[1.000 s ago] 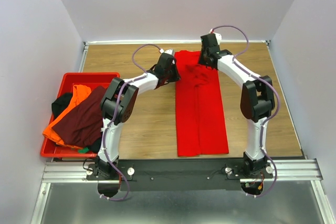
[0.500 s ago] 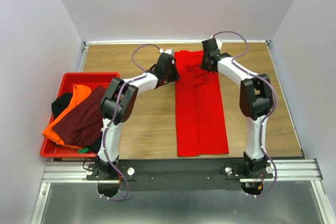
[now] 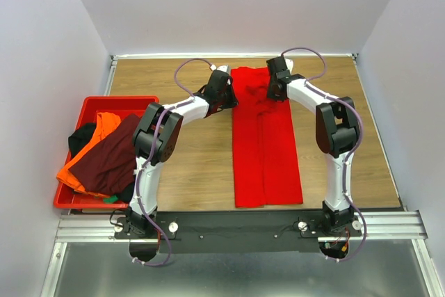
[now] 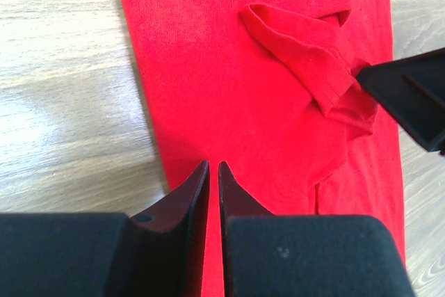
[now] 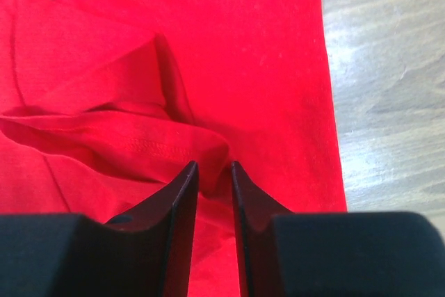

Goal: Fold and stack the t-shirts
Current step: Fold the tshirt

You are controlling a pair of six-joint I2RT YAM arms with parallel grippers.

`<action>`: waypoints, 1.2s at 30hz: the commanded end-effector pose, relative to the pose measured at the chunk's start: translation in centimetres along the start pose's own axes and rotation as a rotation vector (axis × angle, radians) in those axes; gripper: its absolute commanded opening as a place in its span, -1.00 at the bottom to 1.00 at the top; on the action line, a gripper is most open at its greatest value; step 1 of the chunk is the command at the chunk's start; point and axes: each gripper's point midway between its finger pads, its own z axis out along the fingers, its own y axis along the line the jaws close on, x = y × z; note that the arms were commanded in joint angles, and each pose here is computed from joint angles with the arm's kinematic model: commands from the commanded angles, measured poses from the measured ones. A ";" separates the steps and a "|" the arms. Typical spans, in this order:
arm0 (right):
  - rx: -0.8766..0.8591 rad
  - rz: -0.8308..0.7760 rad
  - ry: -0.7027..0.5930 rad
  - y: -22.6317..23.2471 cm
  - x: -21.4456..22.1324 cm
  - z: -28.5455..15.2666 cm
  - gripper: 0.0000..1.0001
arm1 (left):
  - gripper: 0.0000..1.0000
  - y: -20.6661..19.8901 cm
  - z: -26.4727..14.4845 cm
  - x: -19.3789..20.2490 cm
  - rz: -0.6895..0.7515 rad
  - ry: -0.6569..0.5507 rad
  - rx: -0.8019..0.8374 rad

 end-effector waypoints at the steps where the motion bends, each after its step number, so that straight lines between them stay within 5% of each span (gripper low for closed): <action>1: 0.037 -0.021 0.017 -0.9 1.0 -0.2 -0.37 | -0.66 -0.3 -0.6 -1.8 -0.005 -0.041 -0.008; 15: 0.061 -0.017 0.003 -2.2 1.2 -2.2 -0.62 | -0.66 -0.1 -0.2 -1.7 -0.005 -0.037 -0.012; 24: 0.078 -0.011 -0.002 -3.3 1.1 -2.8 -0.99 | -0.67 0.1 -0.1 -1.6 -0.004 -0.036 -0.016; 36: 0.103 0.043 0.002 -6.2 1.1 -3.7 -0.99 | -0.67 0.5 0.3 -1.6 -0.003 -0.030 -0.027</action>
